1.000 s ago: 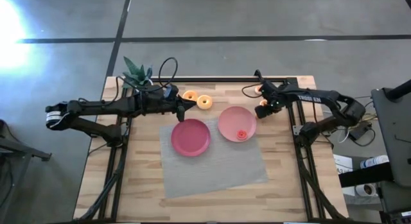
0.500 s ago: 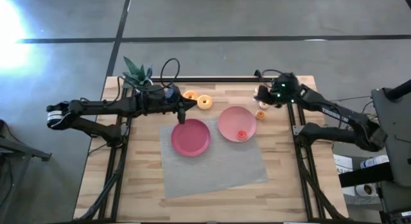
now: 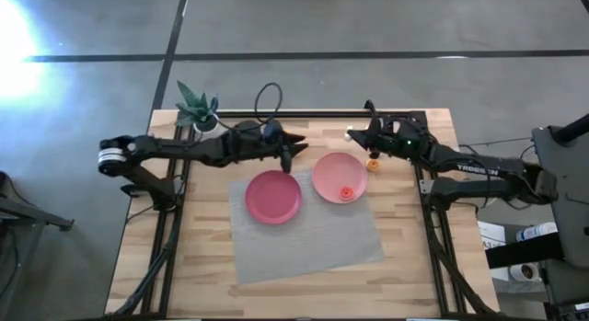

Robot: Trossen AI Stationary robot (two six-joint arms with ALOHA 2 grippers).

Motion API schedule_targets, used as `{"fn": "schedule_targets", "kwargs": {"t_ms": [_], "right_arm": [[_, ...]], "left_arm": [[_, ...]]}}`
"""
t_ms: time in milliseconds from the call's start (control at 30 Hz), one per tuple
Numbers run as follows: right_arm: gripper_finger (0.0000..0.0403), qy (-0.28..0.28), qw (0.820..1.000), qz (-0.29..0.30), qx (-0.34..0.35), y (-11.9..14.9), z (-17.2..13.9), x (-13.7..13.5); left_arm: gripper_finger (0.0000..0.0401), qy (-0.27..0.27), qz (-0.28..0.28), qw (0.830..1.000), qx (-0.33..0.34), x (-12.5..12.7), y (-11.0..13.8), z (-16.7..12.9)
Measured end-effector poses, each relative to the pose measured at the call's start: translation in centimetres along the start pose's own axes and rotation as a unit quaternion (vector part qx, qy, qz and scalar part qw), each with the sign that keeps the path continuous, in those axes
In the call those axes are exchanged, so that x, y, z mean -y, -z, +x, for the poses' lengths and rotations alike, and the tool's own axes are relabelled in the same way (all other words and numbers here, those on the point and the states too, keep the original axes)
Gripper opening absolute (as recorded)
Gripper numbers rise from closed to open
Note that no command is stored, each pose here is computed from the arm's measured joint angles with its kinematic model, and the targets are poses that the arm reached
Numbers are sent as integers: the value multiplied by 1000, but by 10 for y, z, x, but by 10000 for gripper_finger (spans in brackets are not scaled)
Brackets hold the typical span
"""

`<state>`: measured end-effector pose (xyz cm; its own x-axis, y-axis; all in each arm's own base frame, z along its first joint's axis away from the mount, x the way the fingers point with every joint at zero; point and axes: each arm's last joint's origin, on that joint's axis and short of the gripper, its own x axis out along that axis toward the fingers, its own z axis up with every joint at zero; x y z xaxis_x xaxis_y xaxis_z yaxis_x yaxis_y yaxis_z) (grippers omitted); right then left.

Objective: Pick & Place donuts
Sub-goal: Put the small white donut on the light pink plate

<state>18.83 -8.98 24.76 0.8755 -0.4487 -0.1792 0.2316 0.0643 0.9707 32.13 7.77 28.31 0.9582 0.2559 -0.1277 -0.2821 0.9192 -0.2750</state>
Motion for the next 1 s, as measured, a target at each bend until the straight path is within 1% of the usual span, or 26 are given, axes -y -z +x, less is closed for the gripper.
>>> {"fn": "schedule_targets", "kwargs": {"t_ms": [67,167,267,467,567,667,733,867,1000], "right_arm": [[13,-3,1000,-5,8,3,4,-7],[13,-4,1000,-26,13,6,13,-17],[13,-10,999,-38,16,8,20,-29],[13,-13,999,-46,13,13,30,-42],[13,-10,999,-46,16,15,32,-43],[13,-8,999,-38,15,16,32,-41],[13,-9,999,-36,15,17,32,-42],[13,-9,999,-33,17,17,35,-41],[13,-10,1000,-24,15,18,39,-39]], "left_arm": [[160,-2,50,999,6,4,-4,12],[174,-22,83,996,9,5,-7,30],[176,-34,86,996,10,5,-8,47],[177,-33,89,995,10,7,-9,67],[176,-35,89,995,17,8,-14,68],[176,-56,90,994,28,8,-18,67],[176,-60,90,994,30,6,-18,67],[176,-45,94,994,32,7,-19,67],[176,-43,100,994,34,6,-16,71]]}}
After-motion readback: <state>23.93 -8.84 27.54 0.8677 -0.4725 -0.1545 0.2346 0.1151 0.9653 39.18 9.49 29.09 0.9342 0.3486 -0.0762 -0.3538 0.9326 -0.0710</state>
